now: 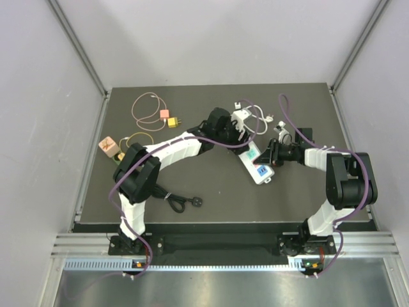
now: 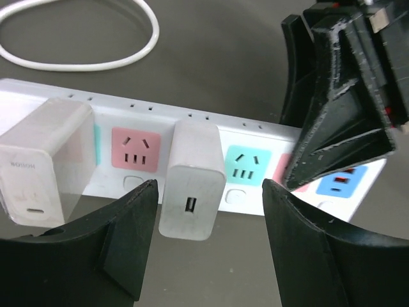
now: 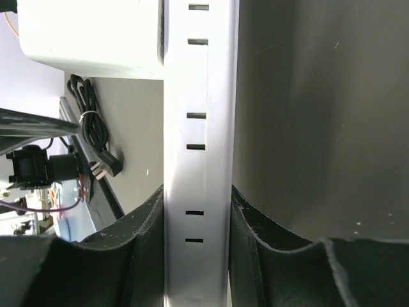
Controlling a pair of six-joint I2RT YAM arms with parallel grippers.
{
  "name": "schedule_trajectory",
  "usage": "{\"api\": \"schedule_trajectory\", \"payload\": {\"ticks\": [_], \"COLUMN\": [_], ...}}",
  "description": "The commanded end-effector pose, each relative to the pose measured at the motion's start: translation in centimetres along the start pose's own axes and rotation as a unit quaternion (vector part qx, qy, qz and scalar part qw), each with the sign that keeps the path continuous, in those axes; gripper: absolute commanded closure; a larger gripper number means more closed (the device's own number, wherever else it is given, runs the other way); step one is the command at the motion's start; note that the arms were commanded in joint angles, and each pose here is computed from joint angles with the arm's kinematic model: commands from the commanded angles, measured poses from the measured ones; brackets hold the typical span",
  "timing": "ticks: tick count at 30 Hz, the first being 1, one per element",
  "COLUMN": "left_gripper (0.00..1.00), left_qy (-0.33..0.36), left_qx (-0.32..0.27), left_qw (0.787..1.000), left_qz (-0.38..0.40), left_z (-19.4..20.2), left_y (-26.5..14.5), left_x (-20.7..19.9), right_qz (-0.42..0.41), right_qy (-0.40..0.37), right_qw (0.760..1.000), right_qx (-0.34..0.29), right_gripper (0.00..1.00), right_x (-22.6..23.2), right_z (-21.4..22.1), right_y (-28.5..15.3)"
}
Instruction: Pull the plug off the socket
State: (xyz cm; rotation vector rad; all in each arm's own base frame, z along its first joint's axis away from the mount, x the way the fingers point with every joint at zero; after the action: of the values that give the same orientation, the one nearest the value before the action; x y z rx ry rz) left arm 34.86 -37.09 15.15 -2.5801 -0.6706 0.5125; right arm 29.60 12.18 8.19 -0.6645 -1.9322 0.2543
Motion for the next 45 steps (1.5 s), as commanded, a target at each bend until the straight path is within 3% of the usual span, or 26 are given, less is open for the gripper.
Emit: {"api": "schedule_trajectory", "payload": {"ticks": [1,10,15,17,20,21,22,30,35,38,41,45], "left_gripper": [0.29,0.36,0.47,0.54,0.73,0.92,1.0,1.0,1.0,1.0,1.0,1.0], "left_qy": [0.07,0.113,0.108,0.106,0.103,0.102,0.101,0.037,-0.032,0.011,0.118,0.24], "left_qx": [0.006,0.017,0.04,0.052,0.063,0.064,0.061,0.034,0.07,0.07,0.058,0.046], "left_qw": [0.996,0.989,0.99,0.99,0.989,0.989,0.989,0.995,0.995,0.996,0.989,0.965], "left_qz": [-0.045,-0.099,-0.085,-0.083,-0.083,-0.083,-0.084,-0.082,-0.064,-0.057,-0.066,-0.09], "left_z": [-1.1,-1.6,-1.3,-0.8,-0.6,-0.7,-1.0,-3.7,-3.7,-3.8,-3.9,-4.4], "left_y": [0.5,1.5,1.9,2.3,2.5,2.5,2.5,0.7,0.0,-0.5,-0.8,-1.4], "left_x": [0.4,0.7,0.5,0.6,0.7,0.8,0.7,-0.7,-1.6,-2.0,-2.6,-2.7], "right_qz": [-0.077,-0.084,-0.089,-0.088,-0.089,-0.089,-0.088,-0.023,0.002,-0.004,-0.011,-0.012], "right_qy": [-0.113,-0.113,-0.113,-0.115,-0.114,-0.114,-0.115,-0.098,-0.099,-0.099,-0.102,-0.104], "right_qw": [0.989,0.989,0.989,0.988,0.988,0.988,0.988,0.993,0.993,0.993,0.993,0.993], "right_qx": [-0.047,-0.046,-0.045,-0.046,-0.046,-0.046,-0.046,-0.058,-0.062,-0.058,-0.055,-0.053], "right_gripper": [0.97,0.98,0.99,0.99,0.99,0.99,1.0,1.0,1.0,1.0,1.0,1.0], "right_x": [3.4,3.6,3.8,3.8,3.8,3.8,3.8,2.3,1.8,1.9,1.9,1.9], "right_z": [-4.4,-4.4,-4.3,-4.4,-4.4,-4.4,-4.4,-4.9,-5.0,-4.9,-4.8,-4.7], "right_y": [-1.1,-1.1,-1.1,-1.1,-1.1,-1.1,-1.1,-0.9,-1.1,-1.0,-1.0,-1.0]}}
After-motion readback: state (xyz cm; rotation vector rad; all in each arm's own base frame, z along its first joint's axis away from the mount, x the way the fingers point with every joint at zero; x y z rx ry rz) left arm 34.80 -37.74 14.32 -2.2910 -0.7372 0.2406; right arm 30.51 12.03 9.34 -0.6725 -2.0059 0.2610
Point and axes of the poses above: each gripper's point midway between its finger pads, its own y axis out along the fingers, its own x axis along the line the jaws close on, z = x × y, the point moved 4 cm from there along -y, back along the fingers, and after that the axes turned 1 degree about -y, right-handed, at the moved point
